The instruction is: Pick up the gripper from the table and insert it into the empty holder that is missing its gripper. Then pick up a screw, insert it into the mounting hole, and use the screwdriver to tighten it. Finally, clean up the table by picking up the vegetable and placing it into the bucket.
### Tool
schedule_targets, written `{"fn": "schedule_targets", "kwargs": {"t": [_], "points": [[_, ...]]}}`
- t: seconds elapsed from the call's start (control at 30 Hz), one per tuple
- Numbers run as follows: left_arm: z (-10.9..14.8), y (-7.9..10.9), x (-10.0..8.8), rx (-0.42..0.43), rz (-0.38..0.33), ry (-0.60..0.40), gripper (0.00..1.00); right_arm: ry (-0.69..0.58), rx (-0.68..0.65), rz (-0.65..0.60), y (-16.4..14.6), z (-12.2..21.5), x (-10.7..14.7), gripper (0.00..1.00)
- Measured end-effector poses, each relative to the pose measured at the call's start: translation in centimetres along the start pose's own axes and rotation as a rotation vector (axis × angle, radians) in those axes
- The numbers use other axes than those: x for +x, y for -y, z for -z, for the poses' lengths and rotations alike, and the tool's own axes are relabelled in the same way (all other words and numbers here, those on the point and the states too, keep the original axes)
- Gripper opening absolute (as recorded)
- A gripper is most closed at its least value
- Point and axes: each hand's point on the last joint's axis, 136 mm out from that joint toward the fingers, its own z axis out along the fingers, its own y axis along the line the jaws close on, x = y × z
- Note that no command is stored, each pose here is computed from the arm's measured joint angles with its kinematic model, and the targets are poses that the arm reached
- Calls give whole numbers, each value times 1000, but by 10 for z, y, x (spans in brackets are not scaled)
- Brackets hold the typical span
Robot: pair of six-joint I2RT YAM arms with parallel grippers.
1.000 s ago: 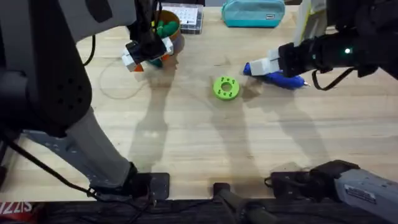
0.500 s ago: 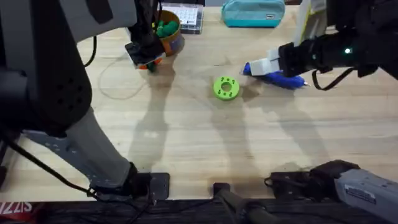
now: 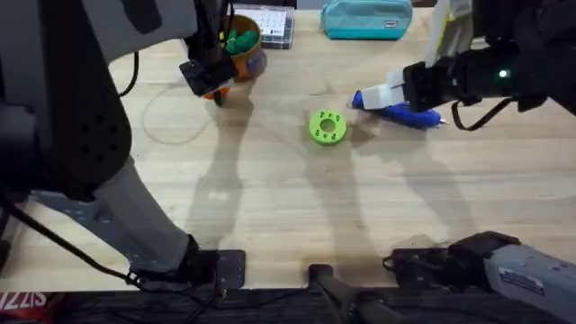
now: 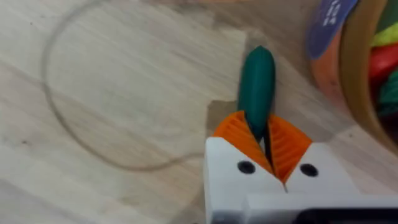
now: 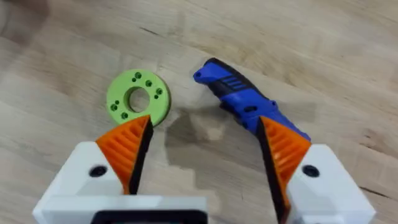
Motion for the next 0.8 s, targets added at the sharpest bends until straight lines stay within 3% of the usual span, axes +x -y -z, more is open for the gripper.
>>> {"fn": "schedule_targets", "kwargs": {"t": [0.2,0.33,0.63,0.8], "points": [[14,-20,19,-62,-21,-73,29,0,0,0,0,0,0,973],[43,-26,18,-36,-14,-54,29,0,0,0,0,0,0,973],[147,4,-32,295,63,226,29,0,0,0,0,0,0,973],[159,26,-54,397,77,305,29,0,0,0,0,0,0,973]]}}
